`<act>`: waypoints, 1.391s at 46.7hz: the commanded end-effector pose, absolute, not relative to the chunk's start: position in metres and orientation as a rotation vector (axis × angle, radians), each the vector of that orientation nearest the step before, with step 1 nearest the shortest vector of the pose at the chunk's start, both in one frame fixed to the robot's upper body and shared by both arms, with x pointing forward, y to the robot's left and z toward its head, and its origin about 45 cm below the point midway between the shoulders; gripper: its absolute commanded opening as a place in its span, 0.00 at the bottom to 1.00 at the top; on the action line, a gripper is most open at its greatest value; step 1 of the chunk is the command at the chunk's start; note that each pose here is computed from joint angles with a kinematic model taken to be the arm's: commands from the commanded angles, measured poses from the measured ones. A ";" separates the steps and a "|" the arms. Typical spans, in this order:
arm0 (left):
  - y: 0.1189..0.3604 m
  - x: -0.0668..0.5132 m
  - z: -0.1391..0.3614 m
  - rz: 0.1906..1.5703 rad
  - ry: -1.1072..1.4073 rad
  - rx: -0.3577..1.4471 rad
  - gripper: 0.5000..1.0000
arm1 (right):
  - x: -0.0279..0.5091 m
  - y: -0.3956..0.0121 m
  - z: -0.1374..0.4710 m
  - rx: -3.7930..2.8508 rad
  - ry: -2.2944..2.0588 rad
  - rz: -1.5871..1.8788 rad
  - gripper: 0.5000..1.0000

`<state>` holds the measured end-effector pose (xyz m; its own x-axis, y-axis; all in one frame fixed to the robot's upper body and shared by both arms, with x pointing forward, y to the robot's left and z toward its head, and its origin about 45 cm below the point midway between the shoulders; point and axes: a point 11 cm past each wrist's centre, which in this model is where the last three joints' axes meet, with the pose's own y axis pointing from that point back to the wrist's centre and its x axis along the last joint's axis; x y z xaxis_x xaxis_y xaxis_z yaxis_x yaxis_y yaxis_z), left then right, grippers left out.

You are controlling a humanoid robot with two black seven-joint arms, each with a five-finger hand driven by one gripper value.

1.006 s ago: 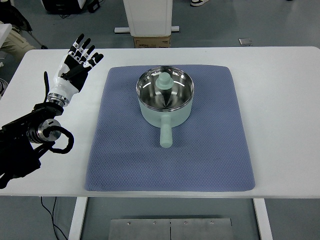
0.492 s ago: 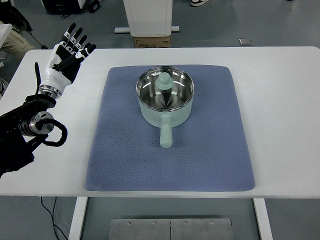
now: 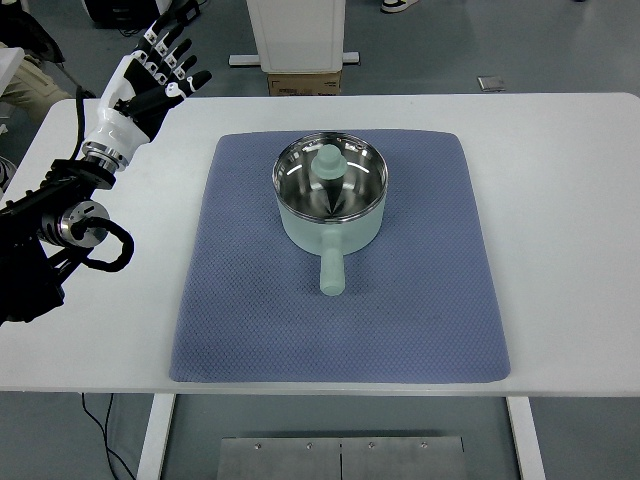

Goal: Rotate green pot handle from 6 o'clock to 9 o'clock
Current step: 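Raise the left hand and swing it over the far side of the pan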

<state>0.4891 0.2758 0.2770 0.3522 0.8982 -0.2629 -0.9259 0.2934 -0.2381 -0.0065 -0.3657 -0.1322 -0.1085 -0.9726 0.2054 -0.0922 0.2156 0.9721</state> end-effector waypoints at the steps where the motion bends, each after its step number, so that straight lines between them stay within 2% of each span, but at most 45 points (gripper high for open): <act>1: 0.270 0.491 0.284 1.197 0.073 -0.384 1.00 | -0.006 -0.366 -0.132 1.075 -1.451 -1.069 1.00; 9: 0.258 0.494 0.300 1.157 0.041 -0.390 1.00 | -0.006 -0.366 -0.132 1.075 -1.451 -1.069 1.00; 20: 0.225 0.488 0.321 1.033 -0.013 -0.382 1.00 | -0.006 -0.366 -0.132 1.075 -1.451 -1.069 1.00; 25: 0.221 0.484 0.336 0.985 -0.060 -0.372 1.00 | -0.006 -0.366 -0.132 1.075 -1.451 -1.069 1.00; 33: 0.189 0.469 0.351 0.851 -0.138 -0.338 1.00 | -0.006 -0.366 -0.132 1.075 -1.451 -1.069 1.00; 45: 0.164 0.446 0.373 0.690 -0.273 -0.285 1.00 | -0.006 -0.366 -0.132 1.075 -1.451 -1.069 1.00; 65: 0.127 0.419 0.396 0.521 -0.384 -0.270 1.00 | -0.006 -0.366 -0.132 1.075 -1.451 -1.069 1.00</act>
<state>0.4250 0.1339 0.3953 0.7888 0.5568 0.2603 -0.4593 0.8154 -0.3523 -0.0065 -0.3658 -0.1322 -0.1085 -0.9726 0.2054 -0.0922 0.2156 0.9721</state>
